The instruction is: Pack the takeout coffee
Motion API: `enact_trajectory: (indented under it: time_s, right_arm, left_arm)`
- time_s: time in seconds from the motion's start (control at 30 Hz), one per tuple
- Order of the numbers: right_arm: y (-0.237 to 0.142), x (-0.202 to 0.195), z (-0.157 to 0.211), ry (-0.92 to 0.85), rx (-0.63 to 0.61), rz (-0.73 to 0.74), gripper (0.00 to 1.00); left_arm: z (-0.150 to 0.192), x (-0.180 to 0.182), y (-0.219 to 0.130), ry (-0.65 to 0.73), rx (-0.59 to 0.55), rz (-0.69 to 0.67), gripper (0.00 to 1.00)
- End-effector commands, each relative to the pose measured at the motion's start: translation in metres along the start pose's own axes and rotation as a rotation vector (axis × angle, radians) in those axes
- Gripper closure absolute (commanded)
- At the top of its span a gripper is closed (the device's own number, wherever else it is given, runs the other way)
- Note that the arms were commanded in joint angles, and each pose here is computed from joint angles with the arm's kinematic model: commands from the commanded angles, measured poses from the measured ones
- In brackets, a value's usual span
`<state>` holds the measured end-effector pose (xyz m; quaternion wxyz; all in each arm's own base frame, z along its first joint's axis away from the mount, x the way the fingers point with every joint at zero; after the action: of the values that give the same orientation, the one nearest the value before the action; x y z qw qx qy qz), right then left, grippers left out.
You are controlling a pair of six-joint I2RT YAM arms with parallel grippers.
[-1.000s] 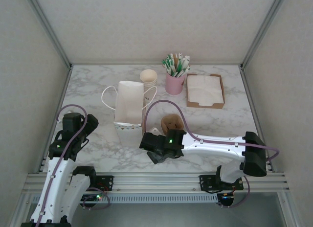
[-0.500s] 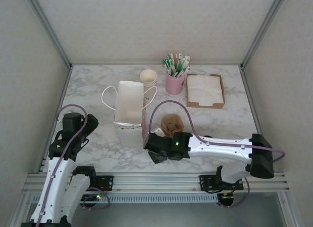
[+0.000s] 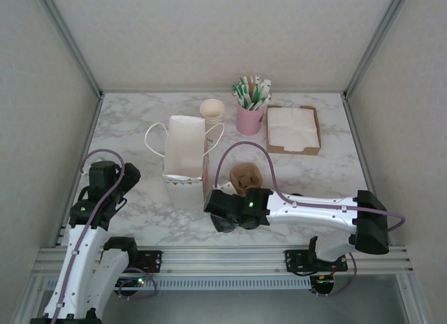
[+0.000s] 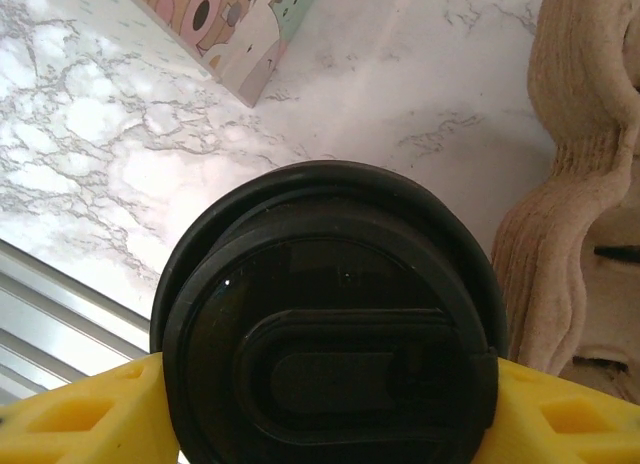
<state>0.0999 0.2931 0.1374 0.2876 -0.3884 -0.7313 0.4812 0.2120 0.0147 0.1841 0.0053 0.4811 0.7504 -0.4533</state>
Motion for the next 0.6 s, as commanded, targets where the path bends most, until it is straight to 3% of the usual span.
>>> enact_trajectory:
  time_s: [0.0,0.2,0.57]
  right_arm:
    - [0.046,-0.015,0.071,0.047,0.329,0.076,0.37]
    - [0.04,-0.032,0.065,-0.022,0.299,0.261,0.38]
    - [0.051,-0.032,0.07,0.018,0.201,0.277,0.42]
  left_arm:
    - [0.0,0.004,-0.002,-0.003,-0.007,-0.015,0.18]
    - [0.0,0.005,-0.001,-0.005,-0.009,-0.014,0.18]
    - [0.0,0.005,-0.002,-0.007,-0.008,-0.01,0.18]
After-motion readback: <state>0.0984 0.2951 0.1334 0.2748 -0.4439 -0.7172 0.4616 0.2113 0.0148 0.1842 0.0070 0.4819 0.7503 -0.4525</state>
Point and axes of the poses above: each hand's point on the last joint's axis, 136 mm out from that joint toward the fingers, its own y axis out along the fingers, its own x axis along the line the jaws close on, z = x × y, the point moved 2 cm from there along -y, back along the fingers, and after that the axes turned 2 degrees about -y, right-handed, at the moved point
